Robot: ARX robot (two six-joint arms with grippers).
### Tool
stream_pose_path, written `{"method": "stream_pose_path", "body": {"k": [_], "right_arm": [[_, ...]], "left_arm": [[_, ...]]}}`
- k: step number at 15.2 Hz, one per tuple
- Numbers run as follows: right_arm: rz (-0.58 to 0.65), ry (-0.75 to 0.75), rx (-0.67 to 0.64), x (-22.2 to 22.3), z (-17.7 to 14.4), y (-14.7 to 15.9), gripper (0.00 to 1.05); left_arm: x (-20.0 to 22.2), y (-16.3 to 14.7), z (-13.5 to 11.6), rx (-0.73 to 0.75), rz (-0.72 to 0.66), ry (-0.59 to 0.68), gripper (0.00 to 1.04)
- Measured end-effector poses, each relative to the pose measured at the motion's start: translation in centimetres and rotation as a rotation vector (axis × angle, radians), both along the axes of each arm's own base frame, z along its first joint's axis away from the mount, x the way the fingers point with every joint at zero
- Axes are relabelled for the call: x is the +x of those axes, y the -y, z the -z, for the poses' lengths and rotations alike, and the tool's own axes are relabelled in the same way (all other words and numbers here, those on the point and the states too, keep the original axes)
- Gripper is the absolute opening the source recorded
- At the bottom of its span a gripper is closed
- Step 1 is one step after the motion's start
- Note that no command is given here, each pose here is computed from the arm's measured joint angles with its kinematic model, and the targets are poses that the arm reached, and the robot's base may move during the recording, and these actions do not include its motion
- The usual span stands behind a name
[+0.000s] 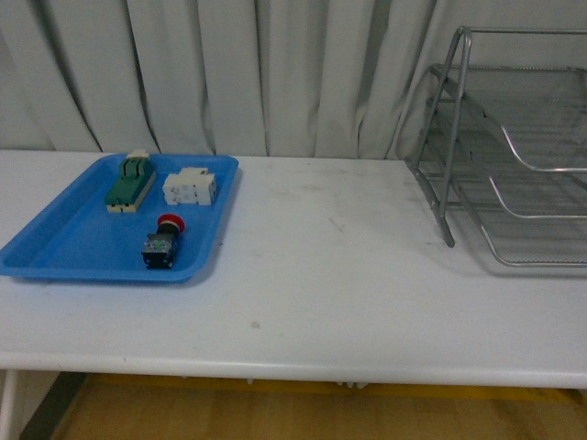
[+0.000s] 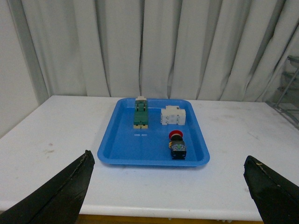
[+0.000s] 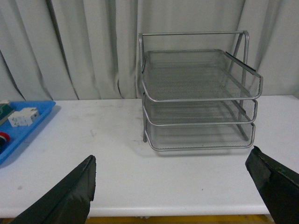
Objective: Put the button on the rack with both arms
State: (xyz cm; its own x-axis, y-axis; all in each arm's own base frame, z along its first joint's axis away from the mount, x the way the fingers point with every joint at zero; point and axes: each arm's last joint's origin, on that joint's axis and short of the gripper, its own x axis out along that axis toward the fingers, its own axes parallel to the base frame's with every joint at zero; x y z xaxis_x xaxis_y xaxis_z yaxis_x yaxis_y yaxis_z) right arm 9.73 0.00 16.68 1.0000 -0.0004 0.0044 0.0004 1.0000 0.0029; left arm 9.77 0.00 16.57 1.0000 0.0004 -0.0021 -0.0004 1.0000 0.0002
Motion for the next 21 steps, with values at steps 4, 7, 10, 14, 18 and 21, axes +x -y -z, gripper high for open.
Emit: {"method": "stream_pose_path", "body": {"k": [4,7,10,14,18,21], "right_arm": [[0.0,0.0,0.0,0.0,0.0,0.0,0.98],[0.0,0.0,0.0,0.0,0.0,0.0,0.98],[0.0,0.0,0.0,0.0,0.0,0.0,0.98],[0.0,0.0,0.0,0.0,0.0,0.0,0.98],[0.0,0.0,0.0,0.0,0.0,0.0,0.98],[0.0,0.0,0.0,0.0,0.0,0.0,0.98]], "left_arm": [[0.0,0.0,0.0,0.0,0.0,0.0,0.98],[0.0,0.0,0.0,0.0,0.0,0.0,0.98],[0.0,0.0,0.0,0.0,0.0,0.0,0.98],[0.0,0.0,0.0,0.0,0.0,0.0,0.98],[0.0,0.0,0.0,0.0,0.0,0.0,0.98],[0.0,0.0,0.0,0.0,0.0,0.0,0.98]]}}
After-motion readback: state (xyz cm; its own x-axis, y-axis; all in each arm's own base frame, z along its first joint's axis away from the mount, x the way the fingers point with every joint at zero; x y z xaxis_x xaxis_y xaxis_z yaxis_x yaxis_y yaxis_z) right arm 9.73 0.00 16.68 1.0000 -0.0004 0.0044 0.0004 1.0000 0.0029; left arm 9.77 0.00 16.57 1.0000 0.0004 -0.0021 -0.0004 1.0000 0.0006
